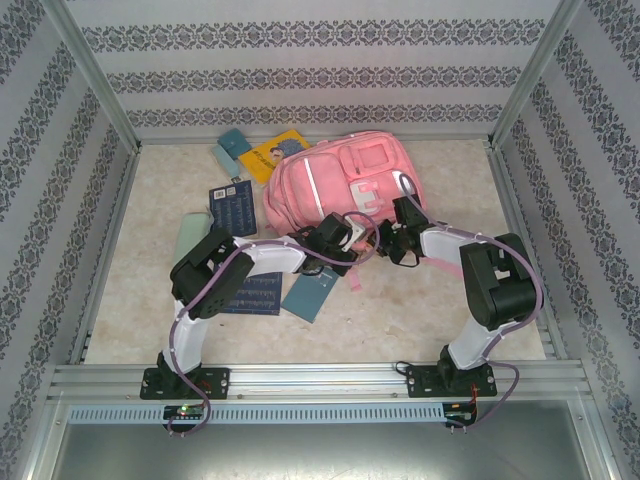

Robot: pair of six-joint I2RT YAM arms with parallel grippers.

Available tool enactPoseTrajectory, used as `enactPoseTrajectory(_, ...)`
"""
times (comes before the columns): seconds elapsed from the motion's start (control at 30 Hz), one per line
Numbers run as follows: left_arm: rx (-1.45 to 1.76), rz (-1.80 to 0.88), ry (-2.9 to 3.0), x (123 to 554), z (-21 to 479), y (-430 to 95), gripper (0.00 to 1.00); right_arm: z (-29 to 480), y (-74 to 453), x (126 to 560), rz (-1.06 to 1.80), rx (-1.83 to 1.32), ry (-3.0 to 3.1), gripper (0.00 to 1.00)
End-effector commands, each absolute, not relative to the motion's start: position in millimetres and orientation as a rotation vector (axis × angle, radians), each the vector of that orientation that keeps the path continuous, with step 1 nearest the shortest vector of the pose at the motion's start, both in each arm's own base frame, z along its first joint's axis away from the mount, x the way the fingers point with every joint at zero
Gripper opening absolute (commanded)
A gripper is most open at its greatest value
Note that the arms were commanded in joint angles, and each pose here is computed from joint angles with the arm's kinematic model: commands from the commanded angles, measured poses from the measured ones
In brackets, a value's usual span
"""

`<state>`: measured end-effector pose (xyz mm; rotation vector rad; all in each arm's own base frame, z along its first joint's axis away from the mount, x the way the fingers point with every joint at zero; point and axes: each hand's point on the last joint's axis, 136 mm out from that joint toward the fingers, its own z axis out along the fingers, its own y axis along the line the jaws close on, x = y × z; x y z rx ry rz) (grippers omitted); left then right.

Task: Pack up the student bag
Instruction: Unzip the student bag at the top-center of the table.

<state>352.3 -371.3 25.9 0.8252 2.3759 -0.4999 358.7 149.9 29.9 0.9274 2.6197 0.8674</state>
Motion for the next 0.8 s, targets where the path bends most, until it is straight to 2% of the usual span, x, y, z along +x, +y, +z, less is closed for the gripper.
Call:
enactPoseTrajectory(0.0, 0.766, -0.296, 2.508, 353.5, 19.2, -323.9, 0.00, 33.6, 117.7, 363.7, 0.725, 1.003, 2.579, 0.00)
enactPoseTrajectory(0.5, 0.518, -0.044, 2.588, 404.1, 40.8, -199.5, 0.00, 58.6, 58.1, 379.4, 0.628, 1.036, 2.498, 0.00)
enactPoseTrajectory(0.6, 0.569, -0.083, 2.572, 400.8, 47.4, -202.1, 0.00, 57.0, 48.9, 388.6, 0.599, 1.030, 2.501, 0.00)
enactPoseTrajectory(0.77, 0.730, -0.329, 2.498, 369.8, 64.2, -244.7, 0.00, 59.3, 36.9, 418.2, 0.563, 1.011, 2.492, 0.00)
